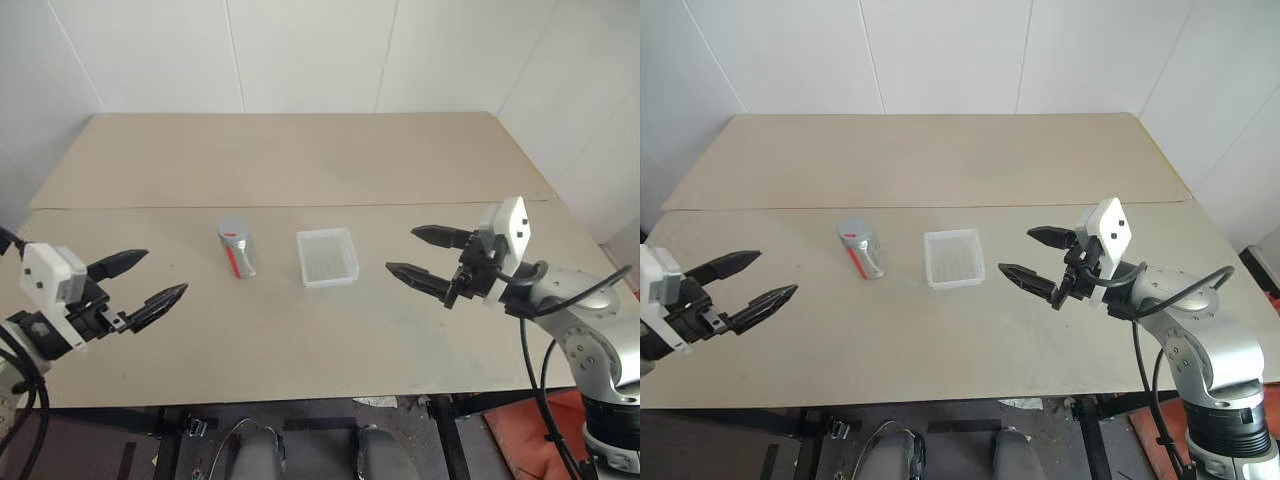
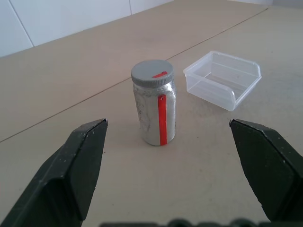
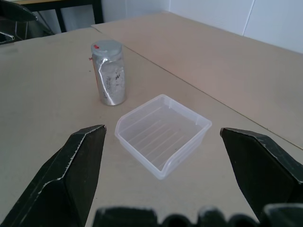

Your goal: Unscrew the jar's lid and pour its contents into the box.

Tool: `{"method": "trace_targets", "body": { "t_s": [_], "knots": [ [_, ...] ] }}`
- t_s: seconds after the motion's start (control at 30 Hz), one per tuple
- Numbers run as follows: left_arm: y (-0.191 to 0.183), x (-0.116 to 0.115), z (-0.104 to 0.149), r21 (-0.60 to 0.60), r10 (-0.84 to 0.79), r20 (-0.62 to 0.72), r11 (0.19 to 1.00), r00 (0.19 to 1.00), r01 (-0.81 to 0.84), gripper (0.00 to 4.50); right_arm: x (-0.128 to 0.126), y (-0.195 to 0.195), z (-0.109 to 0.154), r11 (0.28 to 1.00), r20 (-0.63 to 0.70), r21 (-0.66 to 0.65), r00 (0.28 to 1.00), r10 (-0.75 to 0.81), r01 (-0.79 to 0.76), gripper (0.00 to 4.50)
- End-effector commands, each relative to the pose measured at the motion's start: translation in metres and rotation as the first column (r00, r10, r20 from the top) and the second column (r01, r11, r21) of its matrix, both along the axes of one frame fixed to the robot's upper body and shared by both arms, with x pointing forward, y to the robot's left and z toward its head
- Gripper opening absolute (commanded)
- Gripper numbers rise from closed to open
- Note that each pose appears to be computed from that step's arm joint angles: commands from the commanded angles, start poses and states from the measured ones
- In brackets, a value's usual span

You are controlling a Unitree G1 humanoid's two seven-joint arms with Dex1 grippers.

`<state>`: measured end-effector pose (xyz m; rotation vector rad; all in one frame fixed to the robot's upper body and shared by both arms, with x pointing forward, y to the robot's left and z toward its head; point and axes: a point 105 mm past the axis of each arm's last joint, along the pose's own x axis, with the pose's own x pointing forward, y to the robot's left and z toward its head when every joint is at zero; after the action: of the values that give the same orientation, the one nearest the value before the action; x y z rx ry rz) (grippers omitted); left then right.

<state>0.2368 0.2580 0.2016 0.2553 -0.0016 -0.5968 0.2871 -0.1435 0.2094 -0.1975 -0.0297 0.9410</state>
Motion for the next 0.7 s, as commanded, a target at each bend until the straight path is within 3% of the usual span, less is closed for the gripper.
{"method": "trace_targets", "body": {
  "t_s": [0.03, 0.43, 0.57, 0.7],
  "knots": [
    [-0.002, -0.003, 0.011, 0.018, -0.004, 0.037, 1.0, 0.999, 0.004, 4.48, -0.002, -0.003, 0.005, 1.0, 0.029, -0.018, 1.0, 0.012, -0.012, 4.5],
    [-0.029, 0.01, -0.01, -0.015, -0.036, 0.011, 0.999, 0.999, 0.036, 4.48, -0.006, -0.01, 0.012, 0.991, 0.051, -0.12, 0.997, 0.062, -0.056, 4.5],
    [-0.045, 0.029, -0.03, -0.021, 0.064, 0.013, 0.998, 0.998, -0.063, 4.48, -0.012, -0.007, 0.014, 0.974, 0.059, -0.186, 0.988, 0.145, -0.132, 4.5],
    [-0.056, 0.049, -0.036, -0.061, 0.195, 0.057, 0.98, 0.979, -0.191, 4.48, -0.012, -0.004, 0.02, 0.965, 0.066, -0.2, 0.98, 0.189, -0.173, 4.5]
  ]
}}
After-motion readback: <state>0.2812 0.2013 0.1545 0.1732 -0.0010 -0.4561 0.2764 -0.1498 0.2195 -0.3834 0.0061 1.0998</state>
